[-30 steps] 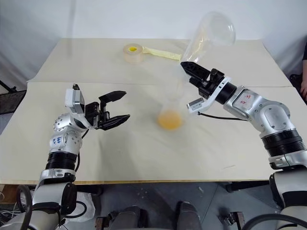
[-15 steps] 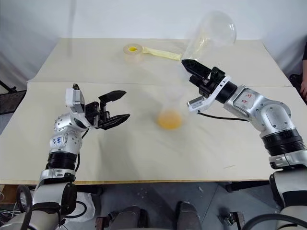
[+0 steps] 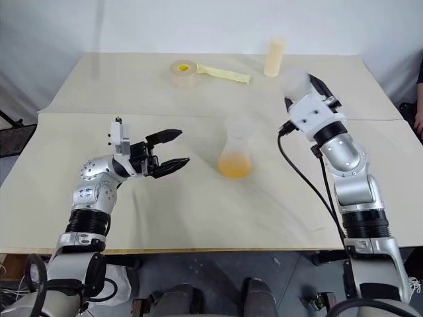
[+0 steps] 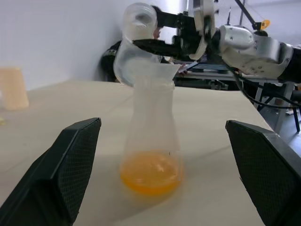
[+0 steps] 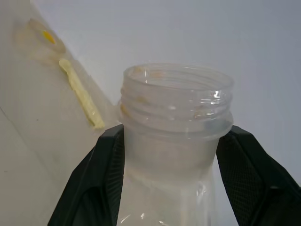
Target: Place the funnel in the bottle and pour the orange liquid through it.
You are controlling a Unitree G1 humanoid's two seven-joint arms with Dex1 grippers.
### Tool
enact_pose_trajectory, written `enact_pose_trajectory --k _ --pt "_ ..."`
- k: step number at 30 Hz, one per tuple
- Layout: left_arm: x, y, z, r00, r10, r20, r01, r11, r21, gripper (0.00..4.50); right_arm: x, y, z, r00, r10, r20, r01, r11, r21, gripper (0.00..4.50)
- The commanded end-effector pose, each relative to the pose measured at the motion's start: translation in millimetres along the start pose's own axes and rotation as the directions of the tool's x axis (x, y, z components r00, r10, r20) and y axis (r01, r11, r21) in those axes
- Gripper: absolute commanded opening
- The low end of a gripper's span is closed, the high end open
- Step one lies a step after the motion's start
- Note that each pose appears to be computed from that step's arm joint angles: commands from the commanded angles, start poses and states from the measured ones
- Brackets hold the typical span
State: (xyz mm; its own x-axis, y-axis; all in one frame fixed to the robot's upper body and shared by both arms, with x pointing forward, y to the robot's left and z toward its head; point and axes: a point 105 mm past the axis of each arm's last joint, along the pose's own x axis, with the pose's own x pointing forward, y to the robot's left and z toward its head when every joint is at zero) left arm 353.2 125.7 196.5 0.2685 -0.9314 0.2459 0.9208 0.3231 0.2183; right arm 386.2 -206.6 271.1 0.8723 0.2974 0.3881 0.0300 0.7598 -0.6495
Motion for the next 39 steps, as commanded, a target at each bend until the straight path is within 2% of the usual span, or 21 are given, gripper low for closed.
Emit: enact_pose_trajectory --k 1,4,8,11,12,16,20,27,31,34,36,39 --pt "4 5 3 0.998 0.047 -0.034 -0.047 0.999 0.004 4.50 -14 -24 -17 0.990 -0.108 -0.091 0.130 0.951 0.280 2.45" --pt "1 11 -11 0.985 0.103 -0.139 -0.102 0.995 0.012 4.50 -27 -32 -40 0.969 -0.168 -0.181 0.231 0.877 0.422 2.45" --pt "0 16 -17 0.970 0.154 -0.187 -0.156 0.988 0.003 4.50 -35 -34 -55 0.953 -0.189 -0.235 0.285 0.816 0.502 2.45" --pt "1 19 -14 0.968 0.180 -0.173 -0.185 0.983 -0.010 4.50 -37 -37 -58 0.946 -0.211 -0.246 0.313 0.787 0.531 2.45" --pt "1 19 -12 0.969 0.184 -0.167 -0.189 0.982 -0.015 4.50 -38 -37 -58 0.945 -0.214 -0.248 0.318 0.783 0.535 3.16" --pt "0 26 -12 0.949 0.229 -0.218 -0.246 0.968 -0.051 4.50 -39 -36 -56 0.948 -0.212 -0.237 0.311 0.776 0.549 4.43" --pt "0 23 -9 0.954 0.213 -0.211 -0.228 0.972 -0.051 4.50 -39 -38 -51 0.951 -0.219 -0.217 0.305 0.781 0.546 4.47" --pt "0 18 -4 0.970 0.156 -0.184 -0.179 0.978 -0.111 4.50 -26 -61 -17 0.966 -0.242 -0.091 0.253 0.815 0.521 4.47" --pt "-2 17 -2 0.972 0.139 -0.191 -0.161 0.981 -0.104 4.50 -18 -59 10 0.987 -0.159 0.013 0.124 0.818 0.561 4.47" --pt "-6 14 -2 0.972 0.123 -0.200 -0.145 0.984 -0.101 4.50 -22 -40 34 0.994 0.023 0.111 -0.082 0.821 0.566 4.47" --pt "-10 14 -5 0.965 0.133 -0.226 -0.156 0.984 -0.087 4.50 -32 -25 45 0.974 0.157 0.161 -0.220 0.812 0.540 4.47" --pt "-19 10 -7 0.964 0.114 -0.239 -0.136 0.988 -0.078 4.50 -62 2 50 0.898 0.396 0.191 -0.437 0.755 0.490 4.47"
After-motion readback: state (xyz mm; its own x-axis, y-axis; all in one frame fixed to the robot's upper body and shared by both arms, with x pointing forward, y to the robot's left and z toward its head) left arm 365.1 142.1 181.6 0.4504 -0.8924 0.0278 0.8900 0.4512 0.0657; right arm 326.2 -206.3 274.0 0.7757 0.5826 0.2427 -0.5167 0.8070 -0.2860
